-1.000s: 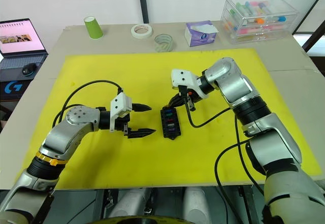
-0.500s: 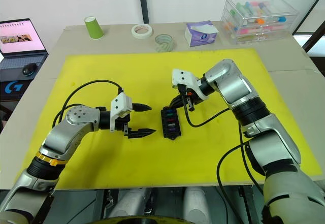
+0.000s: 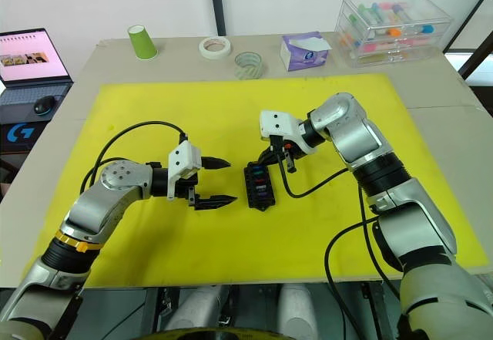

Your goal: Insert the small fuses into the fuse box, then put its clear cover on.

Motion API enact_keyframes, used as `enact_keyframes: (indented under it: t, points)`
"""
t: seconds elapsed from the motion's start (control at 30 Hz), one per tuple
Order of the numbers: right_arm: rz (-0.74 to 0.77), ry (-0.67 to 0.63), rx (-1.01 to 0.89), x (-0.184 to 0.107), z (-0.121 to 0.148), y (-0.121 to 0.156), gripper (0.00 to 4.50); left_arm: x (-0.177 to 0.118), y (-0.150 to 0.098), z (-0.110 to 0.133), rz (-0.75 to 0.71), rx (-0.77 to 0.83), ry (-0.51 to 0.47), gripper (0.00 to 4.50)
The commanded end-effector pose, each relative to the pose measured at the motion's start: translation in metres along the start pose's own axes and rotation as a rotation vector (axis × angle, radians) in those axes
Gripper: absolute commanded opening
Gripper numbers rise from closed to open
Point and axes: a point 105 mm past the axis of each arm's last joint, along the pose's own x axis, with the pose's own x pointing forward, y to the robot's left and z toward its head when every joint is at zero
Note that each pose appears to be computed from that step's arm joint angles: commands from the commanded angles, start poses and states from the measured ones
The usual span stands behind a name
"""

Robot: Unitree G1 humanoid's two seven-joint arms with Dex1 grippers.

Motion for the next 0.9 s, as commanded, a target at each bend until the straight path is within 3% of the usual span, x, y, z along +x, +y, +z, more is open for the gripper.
enact_keyframes:
  t: [0.03,0.17,0.5,0.9]
  points:
    - [0.031,-0.007,-0.003,0.003,0.003,0.005,0.0,0.002,-0.005,0.009,-0.016,0.041,-0.022,4.48]
    - [0.045,-0.034,0.026,-0.003,0.018,0.004,0.0,0.002,-0.004,0.009,-0.015,0.043,-0.024,4.48]
    - [0.048,-0.014,0.013,-0.006,0.022,0.004,0.0,0.003,-0.005,0.008,-0.014,0.047,-0.023,4.48]
    - [0.052,0.02,0.025,0.002,0.009,0.006,0.0,0.003,-0.006,0.008,-0.013,0.051,-0.025,4.48]
